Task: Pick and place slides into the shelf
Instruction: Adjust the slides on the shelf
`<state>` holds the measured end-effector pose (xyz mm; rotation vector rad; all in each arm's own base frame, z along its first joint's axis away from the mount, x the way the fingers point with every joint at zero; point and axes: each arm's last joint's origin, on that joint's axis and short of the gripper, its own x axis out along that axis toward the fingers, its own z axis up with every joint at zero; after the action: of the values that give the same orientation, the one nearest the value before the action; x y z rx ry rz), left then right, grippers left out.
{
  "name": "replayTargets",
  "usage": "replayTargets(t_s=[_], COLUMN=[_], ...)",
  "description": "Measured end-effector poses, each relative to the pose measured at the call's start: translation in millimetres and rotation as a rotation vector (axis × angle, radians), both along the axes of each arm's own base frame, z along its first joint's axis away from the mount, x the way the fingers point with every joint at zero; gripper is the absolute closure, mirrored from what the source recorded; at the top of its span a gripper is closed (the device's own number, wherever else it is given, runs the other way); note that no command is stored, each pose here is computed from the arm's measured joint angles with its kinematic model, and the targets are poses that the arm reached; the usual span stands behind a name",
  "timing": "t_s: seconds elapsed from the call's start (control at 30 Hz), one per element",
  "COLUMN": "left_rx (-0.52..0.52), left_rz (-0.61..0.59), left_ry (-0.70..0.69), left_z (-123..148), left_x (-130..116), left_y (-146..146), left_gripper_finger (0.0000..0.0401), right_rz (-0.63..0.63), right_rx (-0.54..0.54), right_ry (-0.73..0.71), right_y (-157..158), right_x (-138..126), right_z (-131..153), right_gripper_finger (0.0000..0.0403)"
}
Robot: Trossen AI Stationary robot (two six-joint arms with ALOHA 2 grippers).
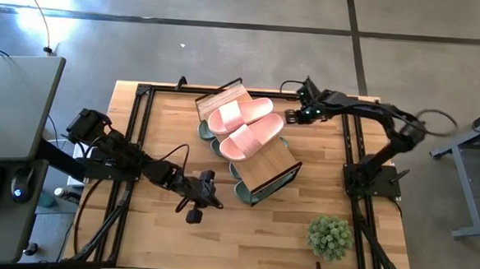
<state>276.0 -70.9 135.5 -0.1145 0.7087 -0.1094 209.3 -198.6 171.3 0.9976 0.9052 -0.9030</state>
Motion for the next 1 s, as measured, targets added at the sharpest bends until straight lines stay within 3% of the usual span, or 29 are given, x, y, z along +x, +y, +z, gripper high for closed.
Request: replayTargets(t_s=[0.3, 0.43, 0.6, 0.73, 0.83, 1.0], left_rx=[0.018, -0.012, -0.013, -0.063, -0.122, -0.112], left_rz=[-0.048, 0.016, 0.189, 0.289, 0.342, 0.347], left_ry=[-0.009, -0.022, -0.092, -0.098, -0.068, 0.012], left_z=[0, 2, -1, -11, -17, -18], left_x=[0, 2, 9, 13, 23, 55], left_y=[-1, 0, 3, 3, 0, -8], left_gripper_finger=[0.0401, 0.0401, 0.0401, 0.0401, 0.0401, 0.0401], right_rz=[0.093, 0.225, 0.235, 0.219, 0.24, 0.292], right_rx=[0.031, 0.036, 0.064, 0.058, 0.008, 0.02], right_ry=[0.098, 0.066, -0.184, -0.38, -0.448, -0.5], right_y=[49, 88, 130, 148, 155, 163], right_x=[-45, -67, -108, -124, -129, -132], right_z=[59, 75, 40, 5, -3, -5], right_gripper_finger=[0.0403, 0.0403, 0.0403, 0.0403, 0.0403, 0.0403])
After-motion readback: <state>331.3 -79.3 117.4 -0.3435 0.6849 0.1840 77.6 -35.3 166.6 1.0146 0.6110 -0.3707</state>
